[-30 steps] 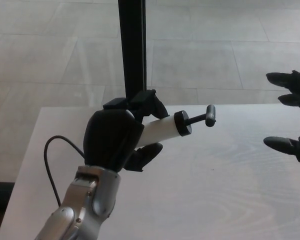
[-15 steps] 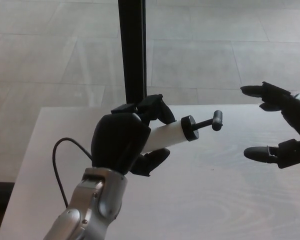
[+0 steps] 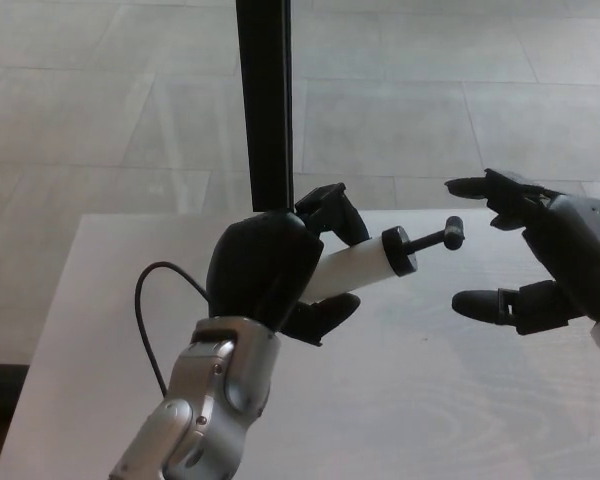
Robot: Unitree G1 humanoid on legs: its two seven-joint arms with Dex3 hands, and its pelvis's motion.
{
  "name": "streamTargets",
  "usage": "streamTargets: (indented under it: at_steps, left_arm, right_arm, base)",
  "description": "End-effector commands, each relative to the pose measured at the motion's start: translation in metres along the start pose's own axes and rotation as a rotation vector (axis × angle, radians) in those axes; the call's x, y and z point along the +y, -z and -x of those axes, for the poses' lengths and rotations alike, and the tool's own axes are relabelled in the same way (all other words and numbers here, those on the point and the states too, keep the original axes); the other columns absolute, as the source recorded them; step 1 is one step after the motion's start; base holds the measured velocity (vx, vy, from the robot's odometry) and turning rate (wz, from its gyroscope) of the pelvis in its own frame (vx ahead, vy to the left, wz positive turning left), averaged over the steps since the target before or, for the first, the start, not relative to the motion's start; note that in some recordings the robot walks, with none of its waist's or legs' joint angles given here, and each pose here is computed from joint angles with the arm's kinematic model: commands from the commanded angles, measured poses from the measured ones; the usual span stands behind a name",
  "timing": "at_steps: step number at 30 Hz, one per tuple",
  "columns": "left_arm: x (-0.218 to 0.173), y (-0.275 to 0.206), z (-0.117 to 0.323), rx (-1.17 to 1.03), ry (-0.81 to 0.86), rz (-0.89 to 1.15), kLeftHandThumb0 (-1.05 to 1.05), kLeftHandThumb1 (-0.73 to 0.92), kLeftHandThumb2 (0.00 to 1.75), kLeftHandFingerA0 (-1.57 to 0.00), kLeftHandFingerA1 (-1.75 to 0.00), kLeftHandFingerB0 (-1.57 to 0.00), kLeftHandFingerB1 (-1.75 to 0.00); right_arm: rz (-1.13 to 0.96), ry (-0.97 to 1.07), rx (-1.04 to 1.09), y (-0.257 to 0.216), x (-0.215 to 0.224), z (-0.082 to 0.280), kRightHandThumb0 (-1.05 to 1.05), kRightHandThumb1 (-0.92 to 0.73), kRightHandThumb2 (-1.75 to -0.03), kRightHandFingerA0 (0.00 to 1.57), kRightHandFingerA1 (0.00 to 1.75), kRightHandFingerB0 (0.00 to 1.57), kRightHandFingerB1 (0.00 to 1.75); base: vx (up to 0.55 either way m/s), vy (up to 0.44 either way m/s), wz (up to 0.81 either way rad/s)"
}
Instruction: The robot uses its left hand to lift the air pump kept on the middle of the desk and use the right hand to pull out the handle
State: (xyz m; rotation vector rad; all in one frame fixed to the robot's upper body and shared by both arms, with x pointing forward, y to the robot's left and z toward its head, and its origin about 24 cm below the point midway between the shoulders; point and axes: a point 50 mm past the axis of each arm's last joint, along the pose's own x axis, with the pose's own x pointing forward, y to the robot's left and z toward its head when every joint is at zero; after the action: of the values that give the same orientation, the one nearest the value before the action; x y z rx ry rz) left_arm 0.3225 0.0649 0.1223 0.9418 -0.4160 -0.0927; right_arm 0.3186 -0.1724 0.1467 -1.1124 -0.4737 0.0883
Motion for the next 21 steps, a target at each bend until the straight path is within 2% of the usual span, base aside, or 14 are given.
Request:
streamTargets:
  at_steps: [1,4,6,8,10,11,12,13,14,15,16,18,20,21]
  left_arm:
    - [0.0004,0.0108,-0.0091,0.136,0.088,-0.057,-0.16,0.47,1.11,-0.93,-1.75,-0.72,-1.58]
    - [-0.0003,0.0103,-0.0094,0.149,0.105,-0.049,-0.15,0.50,1.09,-0.92,-1.75,-0.74,-1.53]
    - [-0.0005,0.0094,-0.0098,0.165,0.114,-0.028,-0.14,0.46,1.18,-0.94,-1.75,-0.79,-1.47]
    - [-0.0006,0.0093,-0.0099,0.174,0.120,-0.021,-0.14,0.46,1.18,-0.94,-1.75,-0.79,-1.47]
    - [-0.0030,0.0087,-0.0087,0.171,0.130,-0.037,-0.15,0.44,1.23,-0.96,-1.67,-0.87,-1.15]
    - [-0.0033,0.0086,-0.0086,0.172,0.132,-0.038,-0.15,0.44,1.23,-0.96,-1.67,-0.87,-1.15]
    - [-0.0040,0.0087,-0.0082,0.181,0.137,-0.037,-0.16,0.51,1.18,-1.18,-1.29,-0.90,-1.01]
    - [-0.0044,0.0088,-0.0081,0.187,0.141,-0.031,-0.20,0.42,1.17,-1.07,-1.56,-0.93,-1.09]
    - [-0.0058,0.0097,-0.0075,0.199,0.154,-0.020,-0.16,0.48,1.22,-0.94,-1.66,-0.86,-1.16]
    - [-0.0070,0.0108,-0.0067,0.205,0.166,-0.019,-0.16,0.48,1.22,-0.94,-1.66,-0.86,-1.16]
    - [-0.0076,0.0109,-0.0064,0.206,0.169,-0.018,-0.16,0.46,1.24,-0.95,-1.67,-0.85,-1.20]
    - [-0.0085,0.0111,-0.0059,0.207,0.173,-0.015,-0.16,0.46,1.24,-0.95,-1.67,-0.85,-1.20]
    - [-0.0087,0.0095,-0.0067,0.202,0.173,-0.012,-0.15,0.50,1.15,-0.90,-1.74,-0.81,-1.25]
    - [-0.0084,0.0076,-0.0074,0.197,0.173,-0.014,-0.16,0.51,1.14,-0.91,-1.73,-0.80,-1.27]
  right_arm:
    - [0.126,0.210,-0.141,-0.0108,-0.0077,-0.0037,-0.33,-0.60,-0.57,0.62,0.89,0.38,0.54]
    - [0.124,0.226,-0.154,-0.0111,-0.0082,-0.0034,-0.32,-0.59,-0.57,0.63,0.91,0.40,0.56]
    - [0.116,0.245,-0.169,-0.0111,-0.0086,-0.0035,-0.32,-0.59,-0.56,0.66,0.87,0.47,0.59]
    - [0.117,0.252,-0.172,-0.0108,-0.0083,-0.0036,-0.32,-0.59,-0.56,0.66,0.87,0.47,0.59]
    - [0.115,0.268,-0.200,-0.0116,-0.0094,-0.0034,-0.33,-0.63,-0.57,0.71,0.89,0.50,0.64]
    - [0.115,0.270,-0.204,-0.0116,-0.0094,-0.0034,-0.33,-0.63,-0.57,0.71,0.89,0.50,0.64]
    - [0.114,0.278,-0.215,-0.0120,-0.0100,-0.0034,-0.34,-0.65,-0.58,0.72,0.93,0.50,0.64]
    - [0.118,0.281,-0.223,-0.0120,-0.0103,-0.0035,-0.34,-0.67,-0.59,0.72,1.03,0.49,0.65]
    - [0.122,0.293,-0.240,-0.0124,-0.0105,-0.0034,-0.32,-0.67,-0.63,0.74,1.21,0.51,0.66]
    - [0.120,0.305,-0.252,-0.0128,-0.0102,-0.0033,-0.32,-0.67,-0.63,0.74,1.21,0.51,0.66]
    - [0.116,0.309,-0.258,-0.0131,-0.0104,-0.0035,-0.32,-0.68,-0.66,0.74,1.32,0.55,0.67]
    - [0.109,0.316,-0.269,-0.0133,-0.0106,-0.0038,-0.32,-0.68,-0.66,0.74,1.32,0.55,0.67]
    - [0.101,0.309,-0.272,-0.0127,-0.0101,-0.0046,-0.31,-0.66,-0.69,0.78,1.26,0.58,0.65]
    - [0.088,0.301,-0.271,-0.0130,-0.0087,-0.0044,-0.30,-0.66,-0.73,0.76,1.35,0.59,0.65]
  base:
    - [0.00,0.000,0.00]
    - [0.00,0.000,0.00]
    - [0.00,0.000,0.00]
    - [0.00,0.000,0.00]
    - [0.00,0.000,0.00]
    - [0.00,0.000,0.00]
    - [0.00,0.000,0.00]
    - [0.00,0.000,0.00]
    - [0.00,0.000,0.00]
    - [0.00,0.000,0.00]
    - [0.00,0.000,0.00]
    - [0.00,0.000,0.00]
    - [0.00,0.000,0.00]
    - [0.00,0.000,0.00]
